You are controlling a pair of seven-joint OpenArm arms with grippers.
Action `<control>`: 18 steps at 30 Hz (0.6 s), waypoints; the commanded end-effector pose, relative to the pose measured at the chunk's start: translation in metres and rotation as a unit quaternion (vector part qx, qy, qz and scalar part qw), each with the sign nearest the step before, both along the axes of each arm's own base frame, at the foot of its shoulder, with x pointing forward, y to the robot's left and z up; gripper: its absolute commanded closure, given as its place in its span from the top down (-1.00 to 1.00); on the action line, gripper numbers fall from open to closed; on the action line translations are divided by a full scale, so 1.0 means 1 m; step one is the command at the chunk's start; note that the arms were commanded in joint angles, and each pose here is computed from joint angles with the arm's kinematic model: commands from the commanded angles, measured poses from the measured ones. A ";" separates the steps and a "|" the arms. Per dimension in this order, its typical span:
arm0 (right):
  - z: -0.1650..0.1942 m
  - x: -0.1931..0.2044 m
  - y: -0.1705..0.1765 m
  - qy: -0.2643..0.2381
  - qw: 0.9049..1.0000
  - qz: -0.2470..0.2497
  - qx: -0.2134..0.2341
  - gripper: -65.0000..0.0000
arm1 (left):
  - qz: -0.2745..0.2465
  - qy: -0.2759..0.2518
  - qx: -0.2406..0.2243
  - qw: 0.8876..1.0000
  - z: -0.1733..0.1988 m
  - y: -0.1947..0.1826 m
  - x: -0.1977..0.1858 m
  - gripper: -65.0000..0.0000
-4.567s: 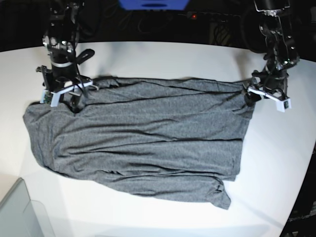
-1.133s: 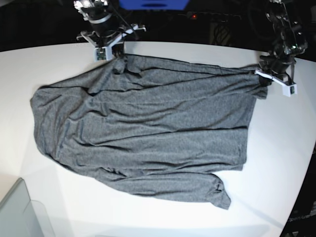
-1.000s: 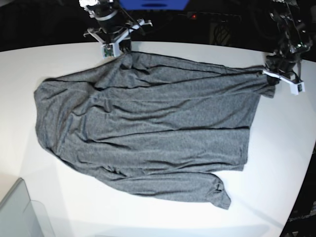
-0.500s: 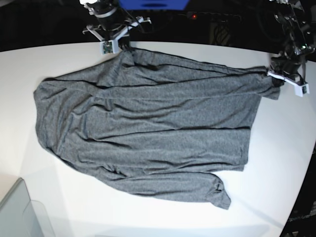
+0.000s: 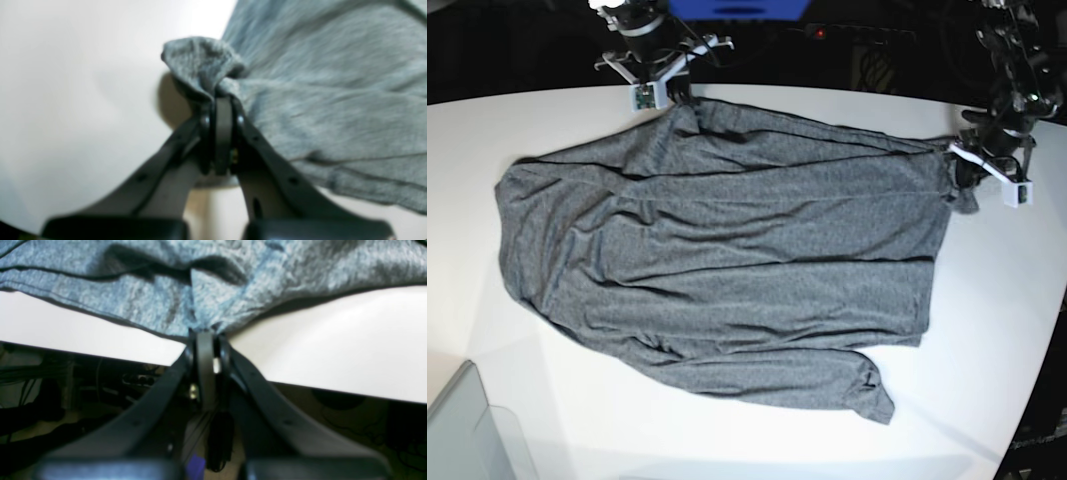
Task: Layout the t-shirt on the table in an organized manner, then fold the t-shirt properly
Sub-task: 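Pull the shirt edge outward with both grippers to smooth it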
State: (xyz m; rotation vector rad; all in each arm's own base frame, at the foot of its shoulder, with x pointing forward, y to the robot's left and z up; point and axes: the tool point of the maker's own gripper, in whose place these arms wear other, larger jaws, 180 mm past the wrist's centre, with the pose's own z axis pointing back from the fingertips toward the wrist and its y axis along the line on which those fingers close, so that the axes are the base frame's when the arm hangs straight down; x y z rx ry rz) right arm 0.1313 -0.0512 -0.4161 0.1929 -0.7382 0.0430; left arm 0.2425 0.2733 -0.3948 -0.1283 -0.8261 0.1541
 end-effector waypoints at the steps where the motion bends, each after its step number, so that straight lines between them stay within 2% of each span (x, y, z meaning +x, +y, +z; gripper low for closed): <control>1: 0.006 0.002 0.001 -0.012 1.000 -0.001 0.004 -1.00 | -0.003 -0.028 0.005 1.000 0.015 0.001 0.009 -1.00; 7: 0.005 0.001 0.002 -0.010 1.000 0.001 0.005 -0.95 | -0.004 -0.028 0.007 1.000 0.015 0.001 0.009 -1.00; 14: 0.004 -0.011 0.004 0.003 1.000 0.002 0.007 -0.22 | -0.003 -0.027 0.006 1.000 0.015 0.001 0.009 -0.99; 18: 0.000 -0.019 -0.014 0.012 1.000 -0.008 -0.011 -0.03 | -0.003 -0.027 0.006 1.000 0.015 0.001 0.009 -0.99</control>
